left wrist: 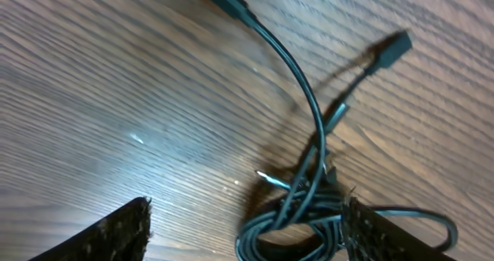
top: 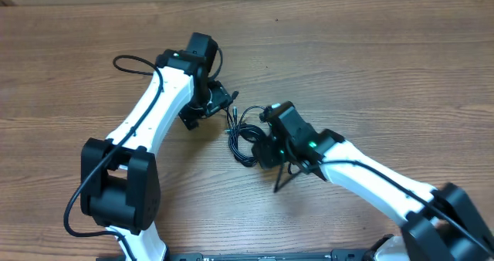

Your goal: Untangle cables

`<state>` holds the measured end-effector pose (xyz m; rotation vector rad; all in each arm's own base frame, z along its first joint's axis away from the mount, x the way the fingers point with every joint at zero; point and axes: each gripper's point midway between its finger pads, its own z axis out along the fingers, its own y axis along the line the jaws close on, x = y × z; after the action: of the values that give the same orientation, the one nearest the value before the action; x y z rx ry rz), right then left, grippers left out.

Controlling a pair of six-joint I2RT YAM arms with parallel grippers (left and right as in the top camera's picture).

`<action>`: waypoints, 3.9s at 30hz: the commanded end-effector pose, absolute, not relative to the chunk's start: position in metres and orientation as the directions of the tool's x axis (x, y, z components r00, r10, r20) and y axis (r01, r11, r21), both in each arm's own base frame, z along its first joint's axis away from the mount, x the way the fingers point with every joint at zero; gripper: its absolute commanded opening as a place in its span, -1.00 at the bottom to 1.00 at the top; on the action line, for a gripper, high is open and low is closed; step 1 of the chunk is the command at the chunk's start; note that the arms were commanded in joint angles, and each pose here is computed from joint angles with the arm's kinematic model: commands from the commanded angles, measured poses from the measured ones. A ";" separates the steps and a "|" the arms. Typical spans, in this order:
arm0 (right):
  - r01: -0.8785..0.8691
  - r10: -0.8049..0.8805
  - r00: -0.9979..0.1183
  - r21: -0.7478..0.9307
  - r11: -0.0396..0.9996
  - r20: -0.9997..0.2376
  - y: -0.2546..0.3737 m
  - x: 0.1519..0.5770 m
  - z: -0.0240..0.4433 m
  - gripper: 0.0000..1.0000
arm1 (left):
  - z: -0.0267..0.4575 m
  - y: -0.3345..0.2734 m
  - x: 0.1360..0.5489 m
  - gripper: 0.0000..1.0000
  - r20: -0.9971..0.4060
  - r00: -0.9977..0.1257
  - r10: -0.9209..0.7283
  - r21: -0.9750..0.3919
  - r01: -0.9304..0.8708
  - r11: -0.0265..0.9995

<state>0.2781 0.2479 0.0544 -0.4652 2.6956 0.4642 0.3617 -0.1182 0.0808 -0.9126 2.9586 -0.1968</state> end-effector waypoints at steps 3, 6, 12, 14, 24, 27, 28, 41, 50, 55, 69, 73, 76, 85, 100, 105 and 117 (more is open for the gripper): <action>-0.371 -0.245 -0.863 0.227 0.900 -0.442 0.261 0.305 0.055 0.13 | 0.081 -0.104 0.366 0.66 -0.019 -0.829 -0.559 -0.126 -0.553 0.824; -0.353 -0.235 -0.880 0.238 0.905 -0.412 0.263 0.304 0.042 0.12 | 0.081 -0.104 0.367 0.69 -0.021 -0.829 -0.559 -0.128 -0.552 0.824; -0.344 -0.246 -0.898 0.233 0.910 -0.366 0.264 0.303 0.015 -0.04 | 0.081 -0.104 0.368 0.72 -0.023 -0.829 -0.559 -0.131 -0.552 0.824; -0.344 -0.244 -0.902 0.248 0.906 -0.356 0.266 0.301 0.013 -0.17 | 0.081 -0.104 0.367 0.72 -0.023 -0.831 -0.555 -0.130 -0.548 0.826; -0.273 -0.189 -0.930 0.246 0.930 -0.315 0.267 0.297 0.000 -0.29 | 0.082 -0.109 0.365 0.70 -0.002 -0.837 -0.547 -0.146 -0.541 0.829; -0.257 -0.188 -0.933 0.202 0.945 -0.306 0.264 0.305 0.021 0.23 | 0.082 -0.109 0.366 0.73 -0.007 -0.848 -0.530 -0.146 -0.524 0.839; -0.250 -0.189 -0.935 0.181 0.951 -0.301 0.262 0.307 0.030 0.23 | 0.082 -0.109 0.366 0.74 -0.007 -0.850 -0.526 -0.145 -0.520 0.842; -0.288 -0.255 -0.919 0.072 0.955 -0.301 0.276 0.310 0.018 0.03 | 0.082 -0.109 0.366 0.81 -0.010 -0.859 -0.512 -0.146 -0.506 0.850; -0.303 -0.279 -0.939 0.101 0.948 -0.200 0.281 0.292 -0.013 -0.25 | 0.082 -0.109 0.366 0.75 -0.010 -0.861 -0.509 -0.146 -0.503 0.852; -0.259 -0.237 -0.955 0.109 0.960 -0.180 0.281 0.290 -0.018 -0.81 | 0.082 -0.110 0.364 0.53 -0.001 -0.864 -0.503 -0.146 -0.498 0.855; -0.206 -0.210 -0.977 0.413 0.887 -0.036 0.301 0.274 0.016 -0.92 | 0.085 -0.130 0.351 0.68 0.080 -0.926 -0.368 -0.229 -0.376 0.898; -0.274 -0.298 -0.952 0.620 0.735 -0.068 0.318 0.266 0.065 -0.92 | 0.085 -0.131 0.349 0.74 0.086 -0.927 -0.364 -0.229 -0.374 0.899; -0.266 -0.304 -0.950 0.702 0.661 -0.075 0.321 0.265 0.089 -0.92 | 0.085 -0.131 0.349 0.75 0.088 -0.927 -0.364 -0.229 -0.374 0.899; -0.194 -0.202 -0.976 0.738 0.646 -0.079 0.293 0.296 0.102 -0.92 | 0.084 -0.141 0.335 0.75 0.112 -0.948 -0.299 -0.211 -0.316 0.925; -0.204 -0.297 -0.947 0.943 0.261 -0.123 0.309 0.286 0.167 -0.92 | 0.084 -0.145 0.346 0.64 0.060 -0.954 -0.292 -0.222 -0.298 0.928; -0.193 -0.290 -0.949 0.953 0.232 -0.122 0.304 0.289 0.173 -0.92 | 0.084 -0.143 0.359 -0.42 0.000 -0.954 -0.300 -0.220 -0.293 0.931; -0.172 -0.111 -0.983 0.940 0.296 -0.145 0.247 0.342 0.167 -0.92 | 0.079 -0.133 0.366 -0.91 -0.038 -0.950 -0.311 -0.172 -0.300 0.938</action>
<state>0.3308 0.2598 0.1674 -0.3036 2.4816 1.9229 0.3651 -0.1342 0.0829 -0.4928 3.0299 -0.2909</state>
